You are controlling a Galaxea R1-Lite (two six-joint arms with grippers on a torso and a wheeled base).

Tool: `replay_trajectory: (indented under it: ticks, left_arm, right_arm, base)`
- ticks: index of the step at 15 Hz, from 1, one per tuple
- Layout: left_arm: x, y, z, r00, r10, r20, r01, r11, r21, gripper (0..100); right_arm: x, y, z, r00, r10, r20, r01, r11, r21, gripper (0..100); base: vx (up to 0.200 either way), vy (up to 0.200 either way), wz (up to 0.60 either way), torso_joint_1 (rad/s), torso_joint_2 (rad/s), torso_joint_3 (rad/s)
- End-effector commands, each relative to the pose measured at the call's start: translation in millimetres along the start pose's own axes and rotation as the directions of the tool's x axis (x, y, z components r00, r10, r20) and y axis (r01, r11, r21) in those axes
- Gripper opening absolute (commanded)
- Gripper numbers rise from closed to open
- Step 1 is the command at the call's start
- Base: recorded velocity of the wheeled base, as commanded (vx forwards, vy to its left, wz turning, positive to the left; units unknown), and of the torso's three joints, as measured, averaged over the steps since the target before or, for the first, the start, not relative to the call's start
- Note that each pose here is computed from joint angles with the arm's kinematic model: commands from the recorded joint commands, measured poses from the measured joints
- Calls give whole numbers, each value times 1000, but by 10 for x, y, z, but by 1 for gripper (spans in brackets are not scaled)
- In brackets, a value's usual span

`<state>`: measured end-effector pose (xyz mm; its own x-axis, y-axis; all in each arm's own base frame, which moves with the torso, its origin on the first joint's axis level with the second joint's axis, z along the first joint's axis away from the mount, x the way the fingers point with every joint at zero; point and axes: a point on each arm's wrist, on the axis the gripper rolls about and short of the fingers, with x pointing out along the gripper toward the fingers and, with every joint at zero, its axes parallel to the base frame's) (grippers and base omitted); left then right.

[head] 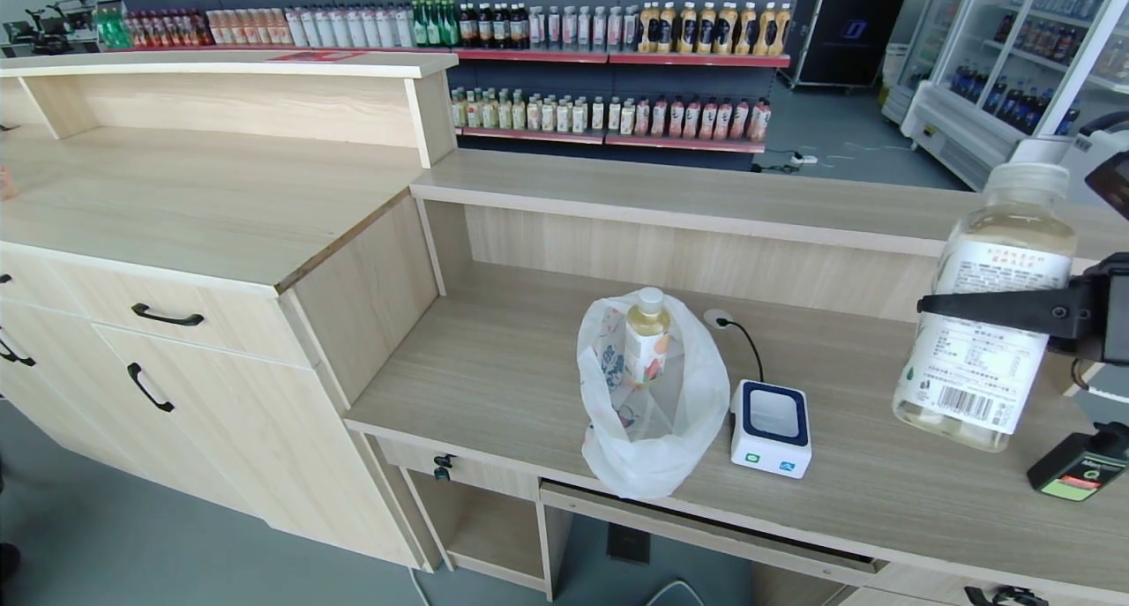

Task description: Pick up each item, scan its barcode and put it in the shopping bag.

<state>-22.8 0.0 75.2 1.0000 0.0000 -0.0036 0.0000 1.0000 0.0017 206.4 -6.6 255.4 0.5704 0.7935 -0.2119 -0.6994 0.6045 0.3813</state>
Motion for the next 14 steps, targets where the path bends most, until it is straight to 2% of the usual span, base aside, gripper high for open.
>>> replay_trajectory:
  ticks: [1, 8, 14]
  left_arm:
    - [0, 0, 0, 1000, 0, 1, 0, 1000, 0, 100]
    - [0, 0, 0, 1000, 0, 1, 0, 1000, 0, 100]
    - [0, 0, 0, 1000, 0, 1, 0, 1000, 0, 100]
  right_arm:
    - [-168, 367, 54, 996, 83, 31, -81, 995, -61, 0]
    - [-309, 994, 78, 961, 275, 29, -276, 961, 20, 0]
    - [-325, 1190, -37, 927, 373, -33, -371, 927, 49, 0]
  base:
    - [0, 0, 0, 0, 0, 0]
    - [0, 0, 0, 0, 0, 0]
    - [0, 0, 0, 0, 0, 0]
